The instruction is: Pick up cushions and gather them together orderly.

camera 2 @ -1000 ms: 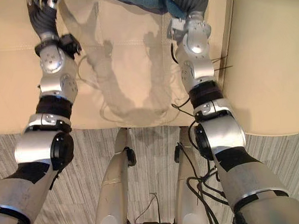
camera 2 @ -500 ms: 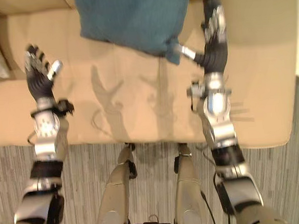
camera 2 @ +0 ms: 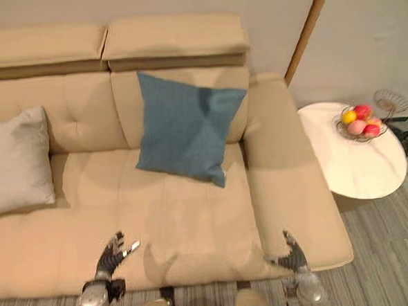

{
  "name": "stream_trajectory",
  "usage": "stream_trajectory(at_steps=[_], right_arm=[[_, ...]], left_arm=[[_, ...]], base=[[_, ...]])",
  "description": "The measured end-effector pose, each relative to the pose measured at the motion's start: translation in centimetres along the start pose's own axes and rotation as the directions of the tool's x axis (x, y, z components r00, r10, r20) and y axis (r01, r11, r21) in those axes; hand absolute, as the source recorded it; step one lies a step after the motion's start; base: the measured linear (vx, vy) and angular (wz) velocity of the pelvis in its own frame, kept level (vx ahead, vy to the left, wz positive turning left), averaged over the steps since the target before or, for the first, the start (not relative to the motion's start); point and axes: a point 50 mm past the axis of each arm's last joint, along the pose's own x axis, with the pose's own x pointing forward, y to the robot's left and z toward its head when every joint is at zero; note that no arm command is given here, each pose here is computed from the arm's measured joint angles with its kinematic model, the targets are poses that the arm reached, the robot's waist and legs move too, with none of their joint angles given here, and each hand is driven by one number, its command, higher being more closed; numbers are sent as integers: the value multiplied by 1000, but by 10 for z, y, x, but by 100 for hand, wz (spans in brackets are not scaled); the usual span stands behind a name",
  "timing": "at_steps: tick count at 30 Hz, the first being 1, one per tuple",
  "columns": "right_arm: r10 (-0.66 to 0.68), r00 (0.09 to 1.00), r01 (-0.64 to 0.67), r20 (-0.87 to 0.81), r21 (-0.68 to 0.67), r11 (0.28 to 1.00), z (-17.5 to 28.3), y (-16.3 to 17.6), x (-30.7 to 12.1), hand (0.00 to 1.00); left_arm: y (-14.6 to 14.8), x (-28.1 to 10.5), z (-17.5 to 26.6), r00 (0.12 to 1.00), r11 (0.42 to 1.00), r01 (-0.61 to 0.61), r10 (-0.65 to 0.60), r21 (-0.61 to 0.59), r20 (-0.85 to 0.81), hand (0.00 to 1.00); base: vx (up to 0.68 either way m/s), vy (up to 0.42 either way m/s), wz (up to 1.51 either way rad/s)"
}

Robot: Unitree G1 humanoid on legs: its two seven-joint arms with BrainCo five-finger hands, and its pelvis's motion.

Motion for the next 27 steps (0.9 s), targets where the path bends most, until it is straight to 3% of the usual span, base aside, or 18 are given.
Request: stream_trajectory(at_steps=[6,11,16,20,27], right_arm=[[34,994,-37,-103,-24,999,-19,4,-3,0],[49,998,-51,-35,-48,998,4,5,11,0],[53,995,-55,-81,-11,998,-9,7,5,0],[7,999,-8,53,21,1000,39,-6,31,0],[-71,997,72,-16,98,993,17,-22,21,0]], left_arm=[[3,-8,-25,994,999,16,-12,34,-108,0],[7,4,-4,999,999,-2,3,32,-42,0],[12,1,0,999,999,-39,39,8,-14,0],[-2,2,-2,999,997,-40,37,-65,-37,0],[-9,0,-5,999,997,-23,20,-68,-43,0]], base=[[27,7,-39],[-115,19,-36],[-201,-54,47],[-372,-131,-28],[-258,14,28]])
